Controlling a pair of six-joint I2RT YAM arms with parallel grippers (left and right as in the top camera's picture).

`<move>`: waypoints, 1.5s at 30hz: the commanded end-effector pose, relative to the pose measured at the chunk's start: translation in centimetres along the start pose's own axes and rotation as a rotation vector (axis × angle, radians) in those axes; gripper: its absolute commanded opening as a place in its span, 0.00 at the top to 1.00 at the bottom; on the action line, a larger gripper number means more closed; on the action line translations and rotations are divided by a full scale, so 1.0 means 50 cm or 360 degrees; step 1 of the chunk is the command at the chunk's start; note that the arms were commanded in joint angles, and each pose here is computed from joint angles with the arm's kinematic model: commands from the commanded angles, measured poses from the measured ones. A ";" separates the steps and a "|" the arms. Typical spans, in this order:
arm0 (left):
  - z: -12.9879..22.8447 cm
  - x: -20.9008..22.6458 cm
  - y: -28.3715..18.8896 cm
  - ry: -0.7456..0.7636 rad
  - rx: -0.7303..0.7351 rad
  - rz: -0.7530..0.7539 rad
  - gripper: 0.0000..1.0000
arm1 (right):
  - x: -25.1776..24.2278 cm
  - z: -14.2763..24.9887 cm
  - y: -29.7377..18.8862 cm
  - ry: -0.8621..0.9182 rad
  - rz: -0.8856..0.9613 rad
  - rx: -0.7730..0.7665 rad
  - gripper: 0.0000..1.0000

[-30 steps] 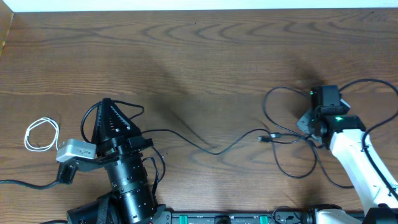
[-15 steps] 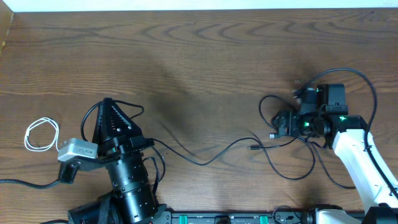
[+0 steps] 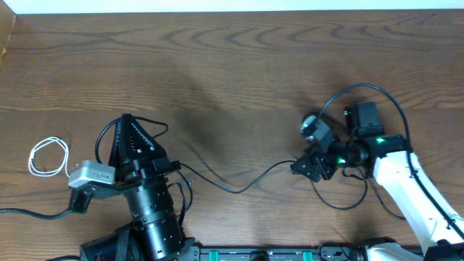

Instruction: Untangle cables

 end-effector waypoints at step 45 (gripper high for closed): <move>0.021 -0.013 0.000 0.0228 0.0038 0.0033 0.93 | 0.194 -0.525 -0.368 -0.0427 -0.0073 -0.1630 0.99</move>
Point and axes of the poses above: each gripper's point midway between its finger pads, its own y axis out along the fingers, its own x axis along the line the jaws close on, z = x × y, the point moved 1 cm from there along -y, back along the fingers, and after that the axes turned 7 degrees about y, right-handed, at the moved point
